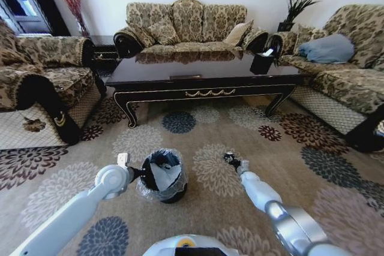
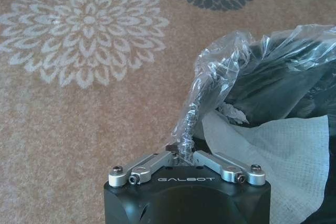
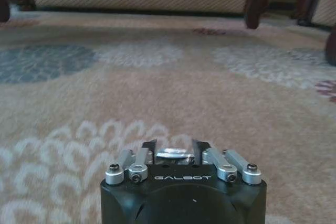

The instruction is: Move to the front of the table and pick up the trash from the floor, then place it into the trash bin.

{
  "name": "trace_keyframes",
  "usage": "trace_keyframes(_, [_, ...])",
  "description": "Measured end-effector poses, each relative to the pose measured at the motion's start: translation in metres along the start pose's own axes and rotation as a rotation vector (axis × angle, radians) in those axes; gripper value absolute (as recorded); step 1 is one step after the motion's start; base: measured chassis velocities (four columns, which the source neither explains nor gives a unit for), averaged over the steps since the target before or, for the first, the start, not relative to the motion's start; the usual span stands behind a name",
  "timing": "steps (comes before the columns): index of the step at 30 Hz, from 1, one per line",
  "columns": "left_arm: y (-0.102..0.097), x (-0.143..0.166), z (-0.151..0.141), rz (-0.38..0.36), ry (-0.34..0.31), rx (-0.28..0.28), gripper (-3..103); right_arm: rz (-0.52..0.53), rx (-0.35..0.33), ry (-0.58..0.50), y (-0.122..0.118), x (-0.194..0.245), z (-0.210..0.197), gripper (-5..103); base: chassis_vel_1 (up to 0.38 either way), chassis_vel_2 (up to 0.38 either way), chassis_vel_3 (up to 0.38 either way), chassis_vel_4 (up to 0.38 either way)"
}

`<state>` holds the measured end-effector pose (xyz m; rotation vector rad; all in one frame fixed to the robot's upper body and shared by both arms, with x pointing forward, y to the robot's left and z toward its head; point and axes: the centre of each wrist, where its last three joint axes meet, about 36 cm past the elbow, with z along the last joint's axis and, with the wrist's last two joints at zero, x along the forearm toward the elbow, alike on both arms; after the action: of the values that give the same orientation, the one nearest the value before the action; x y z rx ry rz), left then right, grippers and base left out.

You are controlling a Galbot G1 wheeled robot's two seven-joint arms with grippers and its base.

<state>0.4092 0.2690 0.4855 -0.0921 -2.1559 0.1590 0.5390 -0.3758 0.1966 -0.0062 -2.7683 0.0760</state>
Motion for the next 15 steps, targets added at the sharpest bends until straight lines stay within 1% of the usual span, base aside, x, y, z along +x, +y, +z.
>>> trace_keyframes(1, [0.000, 0.000, 0.000, 0.000, 0.000, 0.000, 0, 0.000, 0.000, 0.000, 0.000, 0.000, 0.000, 40, 0.000, 0.000, 0.000, 0.000])
trace_keyframes(2, [0.001, 0.000, 0.000, -0.003, 0.000, 0.000, 0, 0.006, -0.009, -0.010, 0.004, 0.001, 0.000, 45, 0.000, 0.000, 0.000, 0.000])
trace_keyframes(3, [0.001, 0.000, 0.000, -0.004, 0.000, -0.001, 0, 0.011, -0.016, -0.016, 0.006, 0.001, 0.000, 45, 0.000, 0.000, 0.000, 0.000])
trace_keyframes(4, [0.001, 0.000, -0.001, -0.005, -0.001, -0.002, 0, 0.021, -0.032, -0.024, 0.012, 0.001, 0.001, 51, 0.000, 0.000, 0.000, 0.000])
trace_keyframes(6, [0.001, 0.002, -0.002, -0.006, -0.003, -0.004, 0, 0.028, -0.035, -0.026, 0.016, 0.002, 0.008, 61, 0.000, 0.000, 0.000, 0.000])
trace_keyframes(7, [0.001, 0.002, -0.002, -0.006, -0.003, -0.004, 0, 0.028, -0.035, -0.026, 0.016, 0.002, 0.008, 61, 0.000, 0.000, 0.000, 0.000])
trace_keyframes(9, [0.002, 0.003, -0.002, -0.008, -0.004, -0.005, 0, 0.029, -0.033, -0.020, 0.017, 0.003, 0.013, 73, 0.000, 0.000, 0.000, 0.000])
trace_keyframes(10, [0.003, 0.003, -0.001, -0.010, -0.003, -0.005, 0, 0.026, -0.035, -0.019, 0.017, 0.004, 0.015, 73, 0.000, 0.000, 0.000, 0.000])
trace_keyframes(11, [0.003, 0.003, -0.001, -0.011, -0.003, -0.004, 0, 0.021, -0.038, -0.021, 0.018, 0.005, 0.016, 78, 0.000, 0.000, 0.000, 0.000])
trace_keyframes(12, [0.003, 0.003, -0.001, -0.011, -0.003, -0.004, 0, 0.021, -0.038, -0.021, 0.018, 0.005, 0.016, 78, 0.000, 0.000, 0.000, 0.000])
trace_keyframes(13, [0.003, 0.003, -0.001, -0.011, -0.002, -0.004, 0, 0.014, -0.044, -0.023, 0.018, 0.005, 0.018, 83, 0.000, 0.000, 0.000, 0.000])
trace_keyframes(14, [0.003, 0.003, -0.001, -0.011, -0.002, -0.004, 0, 0.010, -0.047, -0.023, 0.018, 0.006, 0.018, 83, 0.000, 0.000, 0.000, 0.000])
trace_keyframes(15, [0.003, 0.002, -0.001, -0.008, -0.003, -0.002, 0, -0.008, -0.052, -0.026, 0.017, 0.007, 0.019, 94, 0.000, 0.000, 0.000, 0.000])
